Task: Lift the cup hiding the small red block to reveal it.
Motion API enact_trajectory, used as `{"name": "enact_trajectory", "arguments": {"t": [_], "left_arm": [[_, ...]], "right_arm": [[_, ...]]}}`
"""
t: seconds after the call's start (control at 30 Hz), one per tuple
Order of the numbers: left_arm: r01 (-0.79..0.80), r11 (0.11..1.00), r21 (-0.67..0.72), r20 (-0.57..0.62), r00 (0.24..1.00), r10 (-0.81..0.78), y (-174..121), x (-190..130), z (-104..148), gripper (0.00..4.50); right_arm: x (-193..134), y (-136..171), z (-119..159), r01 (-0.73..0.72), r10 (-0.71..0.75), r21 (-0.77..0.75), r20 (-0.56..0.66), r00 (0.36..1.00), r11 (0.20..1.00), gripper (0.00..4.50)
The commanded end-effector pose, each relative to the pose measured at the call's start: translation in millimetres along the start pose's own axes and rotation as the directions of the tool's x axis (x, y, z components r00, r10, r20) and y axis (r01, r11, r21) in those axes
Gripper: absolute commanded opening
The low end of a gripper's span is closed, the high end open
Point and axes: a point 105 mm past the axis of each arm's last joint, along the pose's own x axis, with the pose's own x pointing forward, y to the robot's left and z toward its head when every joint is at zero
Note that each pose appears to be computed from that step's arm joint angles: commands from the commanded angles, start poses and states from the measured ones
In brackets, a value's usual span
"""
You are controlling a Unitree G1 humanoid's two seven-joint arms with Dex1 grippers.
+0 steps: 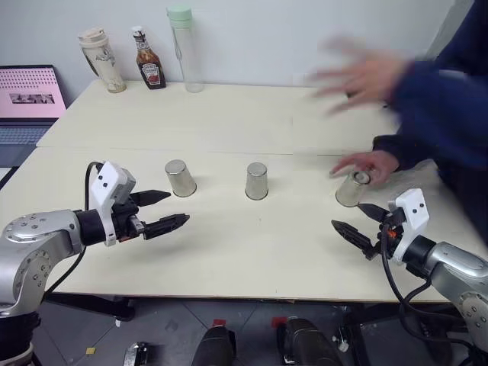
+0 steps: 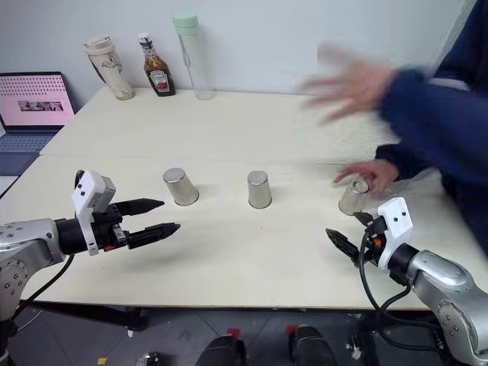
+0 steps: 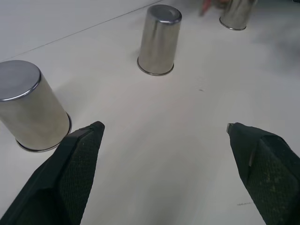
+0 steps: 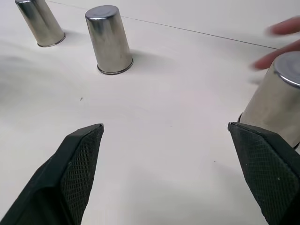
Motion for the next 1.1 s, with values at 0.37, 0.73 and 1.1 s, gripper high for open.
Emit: {"name": "enact_trajectory", "arguments": {"t": [0.37,0.73,1.1], "left_arm": [[0.313,0.922,0.229,0.089,0.936,-0.34,-91.7,54.2,34.0,4.48],[0.304,0.894,0.33,0.163,0.914,-0.371,-88.3,101.1,41.7,4.48],[0.303,0.892,0.336,0.206,0.9,-0.384,-98.5,118.0,41.2,4.48]], "right_arm": [[-4.9,-53.1,-7.2,0.331,-0.33,-0.021,0.021,0.944,0.943,4.5],[54.3,-65.7,-16.8,0.283,-0.285,0.039,0.066,0.956,0.958,4.5],[84.1,-103.1,-14.2,0.391,-0.391,0.029,0.138,0.91,0.92,4.5]]}}
